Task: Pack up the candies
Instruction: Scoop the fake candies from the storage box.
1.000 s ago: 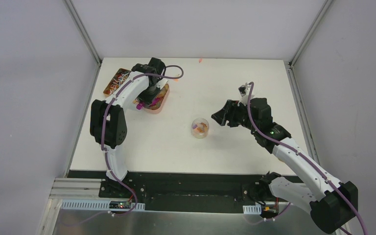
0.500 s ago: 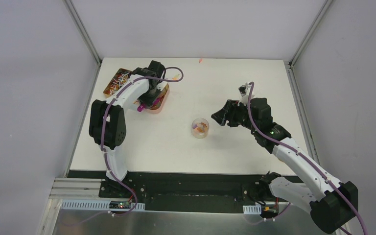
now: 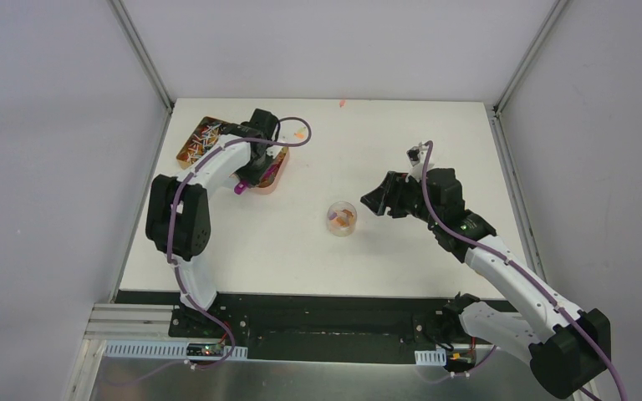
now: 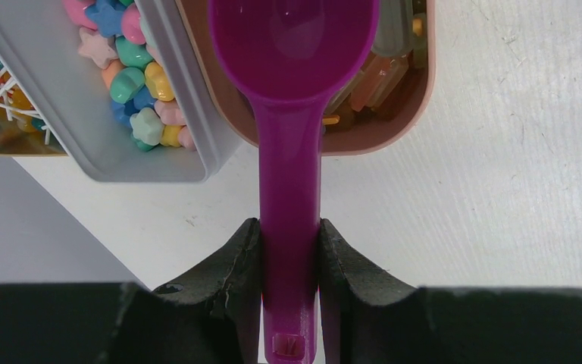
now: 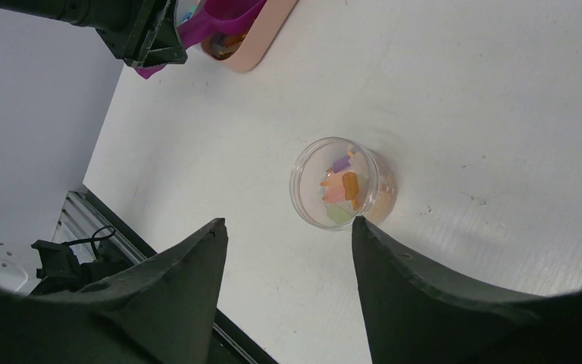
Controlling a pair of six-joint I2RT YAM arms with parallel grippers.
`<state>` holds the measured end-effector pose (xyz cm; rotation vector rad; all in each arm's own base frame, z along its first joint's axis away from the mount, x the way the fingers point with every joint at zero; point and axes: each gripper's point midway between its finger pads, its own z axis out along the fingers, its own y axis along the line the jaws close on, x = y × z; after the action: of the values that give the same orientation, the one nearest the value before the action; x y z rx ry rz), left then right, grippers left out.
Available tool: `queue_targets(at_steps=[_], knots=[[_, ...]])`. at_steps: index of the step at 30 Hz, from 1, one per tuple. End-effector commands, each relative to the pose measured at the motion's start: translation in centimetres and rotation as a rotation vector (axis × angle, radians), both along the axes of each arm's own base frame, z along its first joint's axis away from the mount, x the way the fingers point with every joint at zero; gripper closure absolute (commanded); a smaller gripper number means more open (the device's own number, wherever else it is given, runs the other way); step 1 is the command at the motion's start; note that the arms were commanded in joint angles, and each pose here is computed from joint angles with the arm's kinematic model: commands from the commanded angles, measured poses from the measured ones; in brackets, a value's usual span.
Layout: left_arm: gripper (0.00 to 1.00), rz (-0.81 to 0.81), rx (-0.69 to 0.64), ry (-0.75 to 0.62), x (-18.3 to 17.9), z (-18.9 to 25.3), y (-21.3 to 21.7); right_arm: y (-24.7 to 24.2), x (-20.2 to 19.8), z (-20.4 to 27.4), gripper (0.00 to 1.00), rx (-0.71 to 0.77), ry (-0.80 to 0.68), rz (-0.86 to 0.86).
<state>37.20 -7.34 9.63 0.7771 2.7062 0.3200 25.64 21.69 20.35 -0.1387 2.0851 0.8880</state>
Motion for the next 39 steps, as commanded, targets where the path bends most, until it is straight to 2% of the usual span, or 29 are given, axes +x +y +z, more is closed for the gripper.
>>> queue_targets(at_steps=[1,10,27,39], knots=[[1.0,0.005,-0.014,-0.065,0.3,1.6,0.6,0.1,0.5,1.8,0.36,0.039,-0.06,-0.012],[1.0,0.01,-0.001,-0.102,1.0,1.7,0.9,0.2,0.6,1.8,0.36,0.043,-0.06,-0.011],[1.0,-0.005,-0.036,-0.184,-0.1,1.2,1.5,0.1,0.6,1.8,0.35,0.038,-0.065,-0.009],[1.0,-0.062,-0.103,-0.35,-0.2,4.6,1.0,-0.2,0.5,1.8,0.35,0.012,-0.084,-0.01]])
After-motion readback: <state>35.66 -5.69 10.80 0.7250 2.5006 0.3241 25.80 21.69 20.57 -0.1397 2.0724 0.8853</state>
